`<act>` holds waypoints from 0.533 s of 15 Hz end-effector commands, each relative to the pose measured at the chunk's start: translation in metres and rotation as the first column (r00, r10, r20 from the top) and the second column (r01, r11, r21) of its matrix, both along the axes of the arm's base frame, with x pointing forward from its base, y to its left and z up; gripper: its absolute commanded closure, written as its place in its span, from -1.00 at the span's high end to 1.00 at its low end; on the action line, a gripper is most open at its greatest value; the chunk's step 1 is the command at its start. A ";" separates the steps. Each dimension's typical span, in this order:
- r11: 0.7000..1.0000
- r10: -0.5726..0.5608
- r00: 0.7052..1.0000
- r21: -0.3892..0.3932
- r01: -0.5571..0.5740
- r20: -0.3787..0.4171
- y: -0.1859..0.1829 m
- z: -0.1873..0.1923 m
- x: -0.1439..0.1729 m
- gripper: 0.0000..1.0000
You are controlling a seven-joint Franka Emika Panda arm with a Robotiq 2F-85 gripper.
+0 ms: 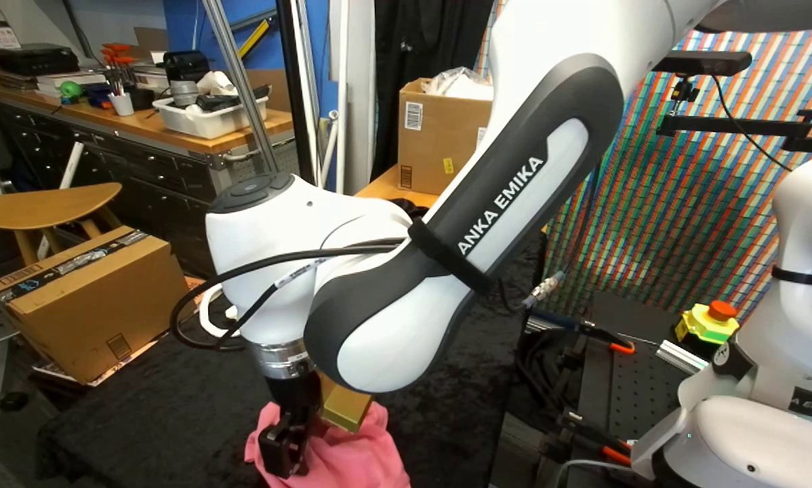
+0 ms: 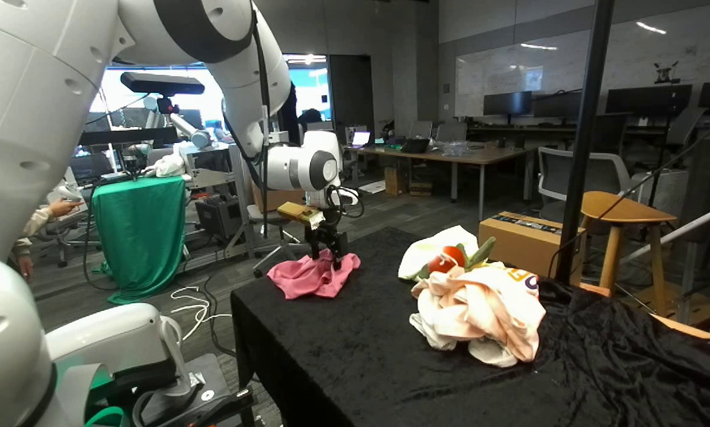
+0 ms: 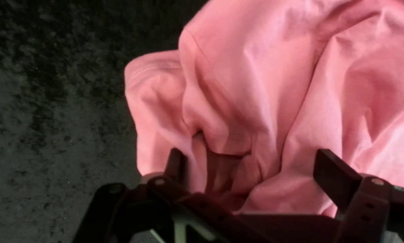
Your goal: Pile the t-shirts, towels, rope and radish together
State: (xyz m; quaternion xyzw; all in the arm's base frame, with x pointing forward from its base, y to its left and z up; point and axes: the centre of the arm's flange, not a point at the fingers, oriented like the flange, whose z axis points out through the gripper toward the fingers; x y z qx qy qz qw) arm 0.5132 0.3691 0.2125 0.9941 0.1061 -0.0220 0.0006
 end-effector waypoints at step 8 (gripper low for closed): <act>0.999 0.012 0.999 0.037 -0.010 -0.039 0.002 -0.009 0.006 0.02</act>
